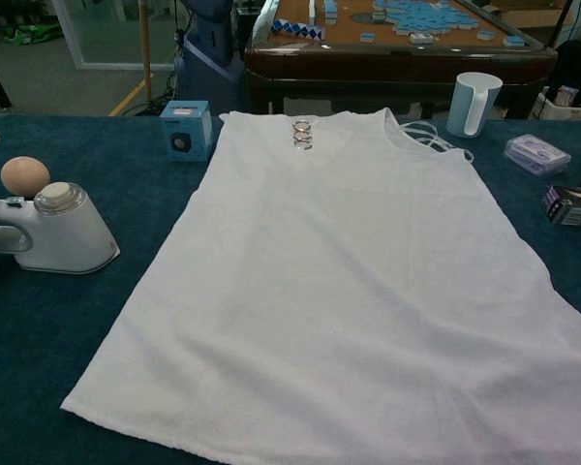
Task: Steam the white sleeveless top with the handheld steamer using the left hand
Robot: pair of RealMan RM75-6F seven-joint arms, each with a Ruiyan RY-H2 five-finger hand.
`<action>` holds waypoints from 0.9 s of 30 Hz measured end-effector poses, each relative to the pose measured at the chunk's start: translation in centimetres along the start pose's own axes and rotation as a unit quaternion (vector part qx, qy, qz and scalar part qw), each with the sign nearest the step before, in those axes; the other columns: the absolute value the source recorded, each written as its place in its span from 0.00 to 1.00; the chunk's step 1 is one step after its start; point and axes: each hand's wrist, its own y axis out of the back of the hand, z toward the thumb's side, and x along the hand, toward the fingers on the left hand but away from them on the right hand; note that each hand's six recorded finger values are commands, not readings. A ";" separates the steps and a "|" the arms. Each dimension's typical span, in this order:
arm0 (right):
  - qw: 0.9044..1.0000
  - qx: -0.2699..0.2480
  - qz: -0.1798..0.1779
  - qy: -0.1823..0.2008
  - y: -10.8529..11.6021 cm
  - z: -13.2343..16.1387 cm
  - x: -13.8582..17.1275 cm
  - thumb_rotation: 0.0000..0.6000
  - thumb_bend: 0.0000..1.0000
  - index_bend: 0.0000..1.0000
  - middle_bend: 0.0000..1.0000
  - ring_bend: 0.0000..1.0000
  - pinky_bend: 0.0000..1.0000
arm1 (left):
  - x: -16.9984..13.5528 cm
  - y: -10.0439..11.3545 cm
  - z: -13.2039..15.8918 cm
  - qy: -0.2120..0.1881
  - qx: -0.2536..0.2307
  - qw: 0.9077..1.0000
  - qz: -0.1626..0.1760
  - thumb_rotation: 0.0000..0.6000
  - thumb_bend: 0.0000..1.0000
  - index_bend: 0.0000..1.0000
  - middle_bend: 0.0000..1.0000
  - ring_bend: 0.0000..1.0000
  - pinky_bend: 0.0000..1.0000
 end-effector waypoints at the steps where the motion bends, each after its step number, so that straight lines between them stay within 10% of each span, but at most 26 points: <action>1: 1.000 0.000 0.000 -0.001 0.0 0.0 0.0 1.00 0.26 0.00 0.16 0.03 0.05 | 0.2 -0.2 0.0 0.001 0.003 1.000 -0.002 1.00 0.11 0.13 0.14 0.12 0.17; 27: 1.000 -0.004 0.005 -0.019 -0.2 -1.3 0.7 1.00 0.26 0.00 0.16 0.03 0.05 | 4.8 -3.6 -0.3 0.032 0.022 0.999 -0.006 1.00 0.11 0.35 0.26 0.18 0.16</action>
